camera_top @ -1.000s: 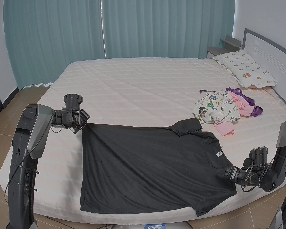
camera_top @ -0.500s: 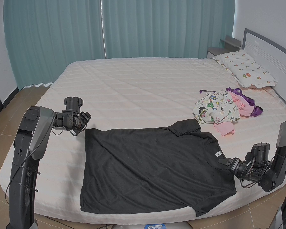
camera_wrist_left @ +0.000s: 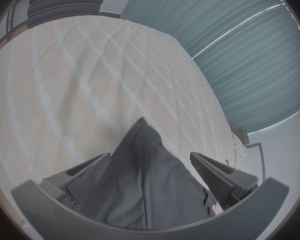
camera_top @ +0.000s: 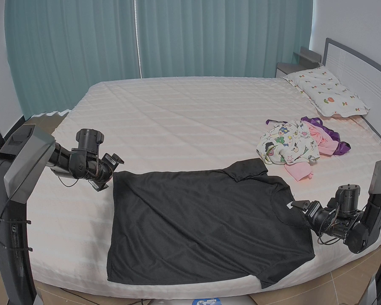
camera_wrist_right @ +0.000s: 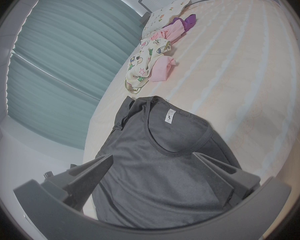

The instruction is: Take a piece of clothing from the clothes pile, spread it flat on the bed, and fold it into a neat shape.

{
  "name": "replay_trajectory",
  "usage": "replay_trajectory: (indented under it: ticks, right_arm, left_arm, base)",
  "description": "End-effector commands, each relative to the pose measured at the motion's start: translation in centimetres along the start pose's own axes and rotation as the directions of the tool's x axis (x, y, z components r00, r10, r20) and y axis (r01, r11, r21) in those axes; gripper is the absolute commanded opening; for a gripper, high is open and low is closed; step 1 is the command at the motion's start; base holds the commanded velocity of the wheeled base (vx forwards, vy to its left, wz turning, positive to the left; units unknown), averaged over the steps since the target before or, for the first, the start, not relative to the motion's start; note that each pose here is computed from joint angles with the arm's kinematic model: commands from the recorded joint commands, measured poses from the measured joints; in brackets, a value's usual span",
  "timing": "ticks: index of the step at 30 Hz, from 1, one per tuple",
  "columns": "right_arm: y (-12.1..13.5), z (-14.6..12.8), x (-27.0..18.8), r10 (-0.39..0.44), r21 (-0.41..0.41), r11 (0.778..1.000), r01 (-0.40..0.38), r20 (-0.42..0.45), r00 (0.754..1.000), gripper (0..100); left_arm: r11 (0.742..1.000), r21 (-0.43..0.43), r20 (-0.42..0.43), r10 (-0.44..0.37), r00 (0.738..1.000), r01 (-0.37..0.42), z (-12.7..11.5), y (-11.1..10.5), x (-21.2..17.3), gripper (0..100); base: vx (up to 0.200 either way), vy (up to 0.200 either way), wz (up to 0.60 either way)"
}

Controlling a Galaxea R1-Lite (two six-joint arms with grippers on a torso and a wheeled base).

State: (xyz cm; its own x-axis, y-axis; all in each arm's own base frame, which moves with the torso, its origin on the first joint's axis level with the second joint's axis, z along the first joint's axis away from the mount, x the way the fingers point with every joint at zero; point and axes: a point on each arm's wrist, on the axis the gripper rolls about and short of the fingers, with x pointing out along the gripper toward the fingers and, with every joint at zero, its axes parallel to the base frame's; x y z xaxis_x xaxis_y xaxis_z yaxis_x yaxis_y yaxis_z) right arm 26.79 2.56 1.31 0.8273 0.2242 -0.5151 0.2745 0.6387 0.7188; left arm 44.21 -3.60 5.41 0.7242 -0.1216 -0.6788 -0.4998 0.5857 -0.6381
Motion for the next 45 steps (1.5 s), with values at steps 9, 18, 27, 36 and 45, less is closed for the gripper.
replay_trajectory:
  ticks: [9, 18, 27, 36, 45]
  right_arm:
    - [5.9, -0.6, 2.3, 0.183, 0.025, 0.982, -0.185, 0.057, 0.981, 100]
    - [11.9, 2.3, 8.0, 0.139, 0.044, 0.989, -0.142, 0.074, 0.988, 100]
    - [14.1, 0.8, 13.6, 0.113, 0.030, 0.993, -0.114, 0.029, 0.993, 100]
    - [13.1, 1.7, 17.2, 0.112, 0.038, 0.993, -0.114, 0.063, 0.992, 100]
    - [11.6, 5.6, 19.8, 0.100, 0.061, 0.992, -0.111, 0.156, 0.983, 100]
  left_arm:
    - [0.996, -0.063, -0.139, -0.078, 0.987, 0.070, -9.6, 6.9, -11.1, 100]
    - [0.993, -0.088, -0.182, -0.100, 0.978, 0.085, -11.1, 7.3, -12.3, 100]
    - [0.986, -0.101, -0.201, -0.151, 0.968, 0.133, -11.6, 8.8, -13.2, 100]
    - [0.985, -0.109, -0.221, -0.152, 0.963, 0.130, -12.1, 9.3, -13.0, 100]
    - [0.984, -0.120, -0.227, -0.153, 0.962, 0.129, -12.1, 9.3, -13.0, 100]
  base:
    - [0.000, 0.000, 0.00]
    - [0.000, 0.000, 0.00]
    - [0.000, 0.000, 0.00]
    - [0.000, 0.000, 0.00]
    - [0.000, 0.000, 0.00]
